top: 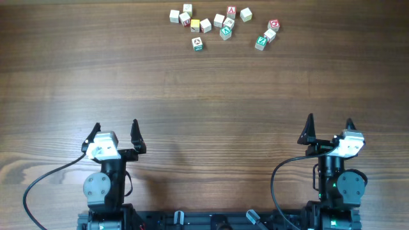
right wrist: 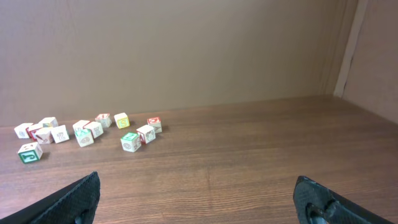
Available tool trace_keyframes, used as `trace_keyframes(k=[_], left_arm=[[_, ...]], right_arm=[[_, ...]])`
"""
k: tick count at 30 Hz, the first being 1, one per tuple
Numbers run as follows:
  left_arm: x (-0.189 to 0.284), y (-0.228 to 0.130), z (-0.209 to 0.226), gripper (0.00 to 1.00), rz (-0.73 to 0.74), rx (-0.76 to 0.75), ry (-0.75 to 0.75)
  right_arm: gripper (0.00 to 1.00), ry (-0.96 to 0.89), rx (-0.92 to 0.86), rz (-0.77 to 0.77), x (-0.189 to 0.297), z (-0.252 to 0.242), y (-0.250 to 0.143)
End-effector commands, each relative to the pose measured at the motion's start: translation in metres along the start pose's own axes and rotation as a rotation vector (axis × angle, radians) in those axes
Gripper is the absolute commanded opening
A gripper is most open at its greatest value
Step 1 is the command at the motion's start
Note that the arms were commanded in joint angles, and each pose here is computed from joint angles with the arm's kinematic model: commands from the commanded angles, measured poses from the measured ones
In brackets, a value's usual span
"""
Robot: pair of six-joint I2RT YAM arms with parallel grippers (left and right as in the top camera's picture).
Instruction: Form a circle
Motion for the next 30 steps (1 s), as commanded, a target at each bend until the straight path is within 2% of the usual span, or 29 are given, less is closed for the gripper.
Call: trace_keyframes(k=[1,19,22,26,30], left_arm=[[0.0,-0.001,-0.001,1.0,-0.001,-0.015,-0.012],[0.0,0.0,0.002,1.0,-0.004,-0.015,0.017],[0.002,0.014,-0.012,1.0,-0.083,-0.014,-0.113],[0.005,0.028,-0.012,1.0,-0.12,-0.017,-0.12],[0.014,0.065,-0.01,1.0,-0.187,-0.022,-0.115]], right_arm=[[1.0,0.016,-0.002,0.005,0.0,0.001,-0.001],[1.0,0.016,-0.002,0.005,0.0,0.002,-0.001],[1.0,0.016,-0.002,0.005,0.0,0.001,-0.001],[1.0,0.016,-0.002,0.005,0.0,0.001,-0.001],[1.0,0.016,-0.002,0.005,0.0,0.002,-0.001]])
Point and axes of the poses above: each gripper's point midway between its finger pads, its own x axis back along the fingers, its own z axis along the line the jaws close on, y = z × x, the point moved 6 cm from there along x, back along the fingers, and after that the axes turned 9 degrees about -x, right-handed, at the moved point
